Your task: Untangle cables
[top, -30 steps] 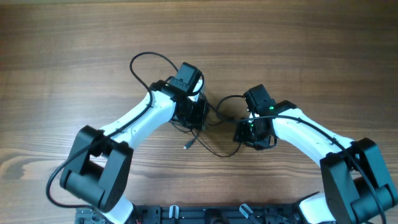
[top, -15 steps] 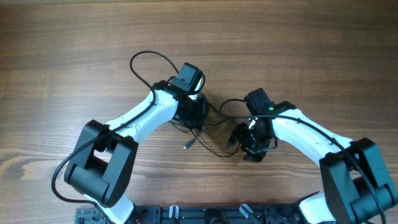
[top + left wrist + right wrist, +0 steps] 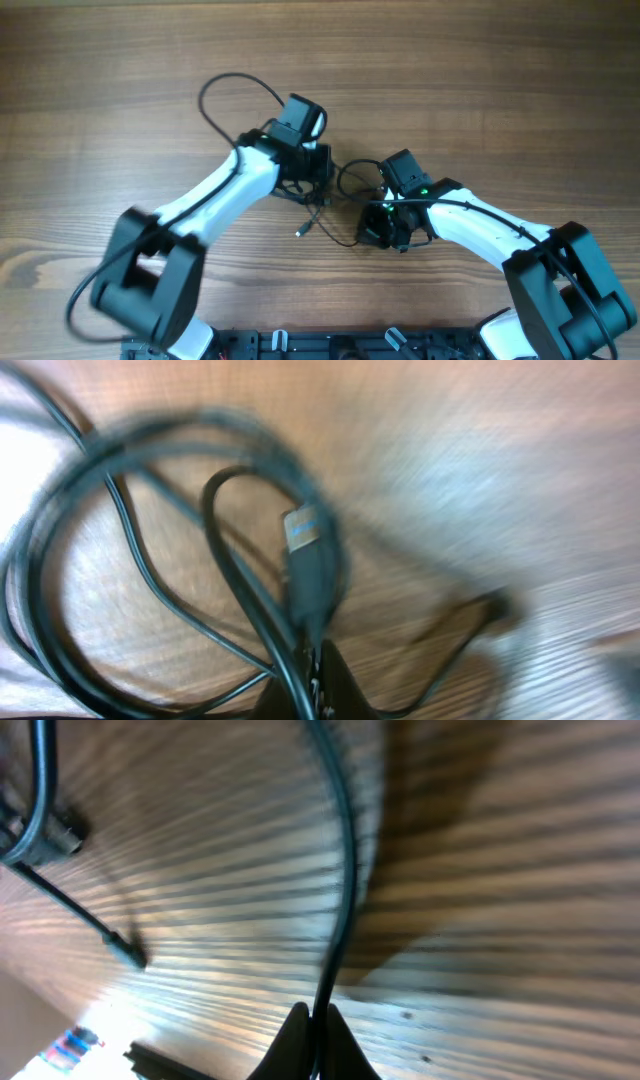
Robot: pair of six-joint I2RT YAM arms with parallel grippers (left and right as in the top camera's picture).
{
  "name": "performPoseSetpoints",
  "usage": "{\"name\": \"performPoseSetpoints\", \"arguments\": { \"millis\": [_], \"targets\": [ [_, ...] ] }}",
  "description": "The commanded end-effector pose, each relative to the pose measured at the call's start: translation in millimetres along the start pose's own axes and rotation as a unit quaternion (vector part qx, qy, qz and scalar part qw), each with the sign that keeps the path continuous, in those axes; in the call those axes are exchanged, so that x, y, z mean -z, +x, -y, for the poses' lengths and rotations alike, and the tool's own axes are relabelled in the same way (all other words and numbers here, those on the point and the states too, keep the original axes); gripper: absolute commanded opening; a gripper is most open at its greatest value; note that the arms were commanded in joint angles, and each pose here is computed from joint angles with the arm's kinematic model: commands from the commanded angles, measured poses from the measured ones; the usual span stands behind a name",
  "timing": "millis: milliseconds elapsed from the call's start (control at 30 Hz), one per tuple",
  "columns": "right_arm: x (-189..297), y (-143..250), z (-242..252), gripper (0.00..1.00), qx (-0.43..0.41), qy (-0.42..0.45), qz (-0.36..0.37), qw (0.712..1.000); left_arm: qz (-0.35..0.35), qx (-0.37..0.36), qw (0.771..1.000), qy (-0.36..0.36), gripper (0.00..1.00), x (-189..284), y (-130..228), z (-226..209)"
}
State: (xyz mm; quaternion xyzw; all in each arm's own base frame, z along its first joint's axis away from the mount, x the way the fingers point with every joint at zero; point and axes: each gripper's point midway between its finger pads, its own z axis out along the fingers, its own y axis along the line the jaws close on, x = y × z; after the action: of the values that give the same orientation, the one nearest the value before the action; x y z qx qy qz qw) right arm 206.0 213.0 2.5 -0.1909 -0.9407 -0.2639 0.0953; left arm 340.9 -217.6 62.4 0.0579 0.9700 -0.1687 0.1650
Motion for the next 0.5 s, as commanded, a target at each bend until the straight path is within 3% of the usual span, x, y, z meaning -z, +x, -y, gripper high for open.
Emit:
{"name": "performPoseSetpoints", "arguments": {
  "millis": [0, 100, 167, 200, 300, 400, 467],
  "targets": [
    [-1.4, 2.9, -10.1, 0.04, 0.058, -0.033, -0.021, 0.998, 0.158, 0.029, 0.985, 0.058, 0.04, 88.8, -63.6, 21.0],
    [4.7, -7.7, -12.5, 0.04, 0.057, -0.047, -0.009, 0.997, 0.295, 0.058, 0.948, 0.105, 0.04, 176.7, -104.9, 25.8],
    [11.1, -14.7, -16.1, 0.04, 0.059, -0.055, 0.001, 0.997, 0.384, 0.088, 0.911, 0.122, 0.04, 236.7, -124.5, 18.0],
    [20.6, -20.9, -23.1, 0.04, 0.072, -0.066, 0.012, 0.995, 0.445, 0.104, 0.881, 0.124, 0.04, 278.1, -133.6, 8.8],
    [46.2, -33.6, -38.3, 0.04, 0.093, -0.087, 0.042, 0.991, 0.519, 0.118, 0.839, 0.111, 0.04, 332.0, -137.7, -9.8],
    [75.2, -44.1, -55.4, 0.04, 0.122, -0.111, 0.078, 0.983, 0.518, 0.129, 0.840, 0.096, 0.04, 337.2, -130.3, -22.3],
    [96.1, -54.5, -67.8, 0.04, 0.134, -0.125, 0.115, 0.976, 0.467, 0.144, 0.870, 0.068, 0.04, 308.9, -116.6, -33.3]
  ]
}}
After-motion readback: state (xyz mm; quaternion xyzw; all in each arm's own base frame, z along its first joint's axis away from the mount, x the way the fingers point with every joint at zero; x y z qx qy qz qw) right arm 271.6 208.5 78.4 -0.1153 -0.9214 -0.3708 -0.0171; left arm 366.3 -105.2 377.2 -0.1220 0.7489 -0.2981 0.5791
